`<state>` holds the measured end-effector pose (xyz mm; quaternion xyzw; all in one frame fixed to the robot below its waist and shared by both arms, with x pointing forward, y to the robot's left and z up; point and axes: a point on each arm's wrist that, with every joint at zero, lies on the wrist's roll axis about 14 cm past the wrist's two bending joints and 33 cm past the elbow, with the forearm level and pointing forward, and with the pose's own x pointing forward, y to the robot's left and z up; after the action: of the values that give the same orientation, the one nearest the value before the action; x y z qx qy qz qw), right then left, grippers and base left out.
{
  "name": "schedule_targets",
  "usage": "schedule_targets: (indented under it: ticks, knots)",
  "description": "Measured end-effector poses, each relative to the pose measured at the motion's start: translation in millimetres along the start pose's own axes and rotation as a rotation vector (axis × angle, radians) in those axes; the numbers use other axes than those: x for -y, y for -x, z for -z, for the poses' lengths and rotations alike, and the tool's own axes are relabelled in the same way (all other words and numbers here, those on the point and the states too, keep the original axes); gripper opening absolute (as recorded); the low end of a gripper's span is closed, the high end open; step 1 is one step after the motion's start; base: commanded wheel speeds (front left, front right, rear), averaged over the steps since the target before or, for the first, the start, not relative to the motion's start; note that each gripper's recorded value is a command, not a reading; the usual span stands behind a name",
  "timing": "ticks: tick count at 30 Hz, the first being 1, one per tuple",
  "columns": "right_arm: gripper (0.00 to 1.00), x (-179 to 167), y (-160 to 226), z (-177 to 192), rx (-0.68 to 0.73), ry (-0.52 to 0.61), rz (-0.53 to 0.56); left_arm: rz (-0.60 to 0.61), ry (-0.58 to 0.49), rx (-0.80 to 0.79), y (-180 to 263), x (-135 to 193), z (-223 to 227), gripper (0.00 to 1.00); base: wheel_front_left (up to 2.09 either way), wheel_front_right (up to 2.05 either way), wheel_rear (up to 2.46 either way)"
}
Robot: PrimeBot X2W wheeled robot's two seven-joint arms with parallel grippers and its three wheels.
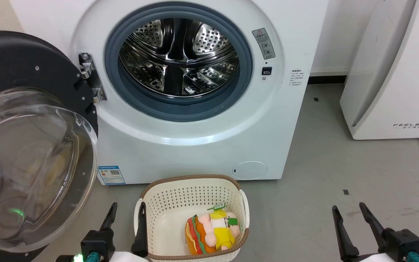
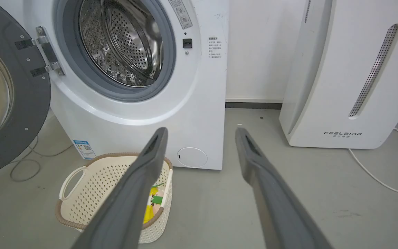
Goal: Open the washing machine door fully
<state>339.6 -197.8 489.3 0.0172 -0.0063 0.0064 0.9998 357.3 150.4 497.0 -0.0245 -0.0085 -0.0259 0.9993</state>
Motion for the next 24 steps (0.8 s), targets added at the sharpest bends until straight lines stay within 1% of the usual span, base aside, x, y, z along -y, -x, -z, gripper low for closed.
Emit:
schedule_targets:
  ticks: [2, 3, 24]
  knots:
    - [1.0, -0.1, -0.2, 0.0, 0.0, 0.0, -0.001, -0.003, -0.001, 0.0, 0.1, -1.1, 0.6, 1.0, 0.0, 0.0, 0.0]
    - [0.0, -0.4, -0.4, 0.2, 0.0, 0.0, -0.001, -0.004, -0.002, -0.002, 0.4, -1.5, 1.4, 0.0, 0.0, 0.0, 0.0]
    - [0.0, -4.3, -3.4, -0.5, -0.016, 0.003, -0.014, -0.001, -0.002, -0.006, -1.6, -1.6, -1.5, 0.0, 0.0, 0.0, 0.0]
